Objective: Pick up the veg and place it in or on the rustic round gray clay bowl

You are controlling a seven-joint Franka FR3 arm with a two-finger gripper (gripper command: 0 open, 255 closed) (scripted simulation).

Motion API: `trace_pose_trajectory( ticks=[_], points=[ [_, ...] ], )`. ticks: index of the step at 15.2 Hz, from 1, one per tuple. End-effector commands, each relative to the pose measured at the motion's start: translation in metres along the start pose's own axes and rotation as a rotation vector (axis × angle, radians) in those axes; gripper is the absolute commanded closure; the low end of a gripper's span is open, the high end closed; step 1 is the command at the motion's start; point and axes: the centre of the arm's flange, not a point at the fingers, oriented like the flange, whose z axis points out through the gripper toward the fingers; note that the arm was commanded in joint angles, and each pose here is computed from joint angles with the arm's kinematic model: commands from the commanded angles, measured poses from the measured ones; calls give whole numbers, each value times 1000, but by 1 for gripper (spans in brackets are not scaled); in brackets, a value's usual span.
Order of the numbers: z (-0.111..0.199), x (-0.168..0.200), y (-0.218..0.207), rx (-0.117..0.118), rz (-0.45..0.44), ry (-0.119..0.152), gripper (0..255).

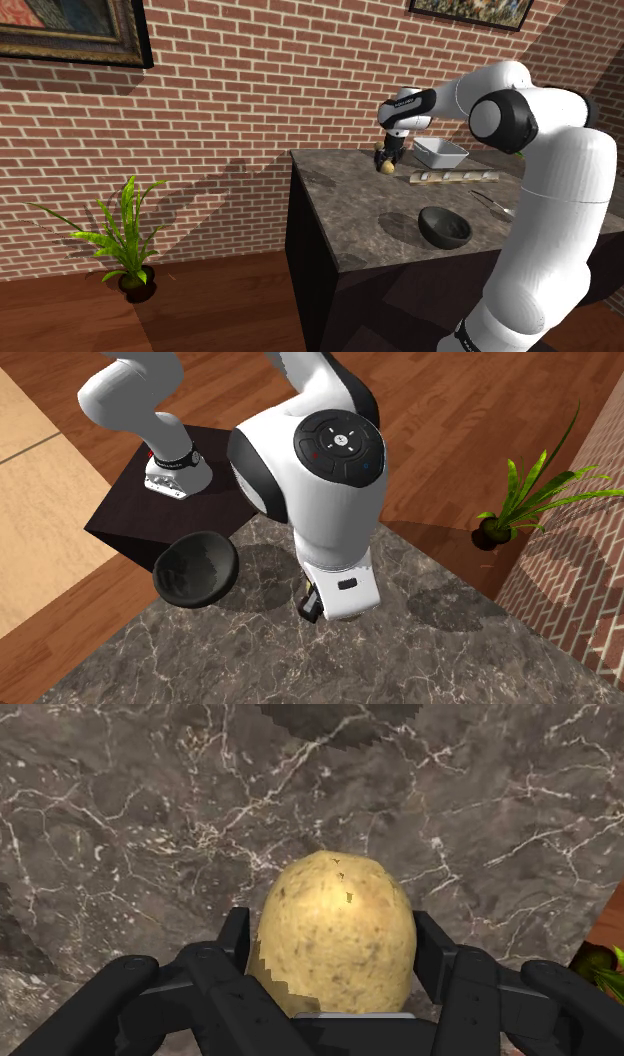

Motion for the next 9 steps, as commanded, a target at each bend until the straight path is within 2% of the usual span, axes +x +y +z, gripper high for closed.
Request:
trace_pose_trajectory(
  ticks=[1,4,9],
  points=[
    [-10,0,-1,0,0,0,255],
    [-24,1,-1,0,0,0,255],
    [-26,-64,14,0,0,0,255]
  ],
)
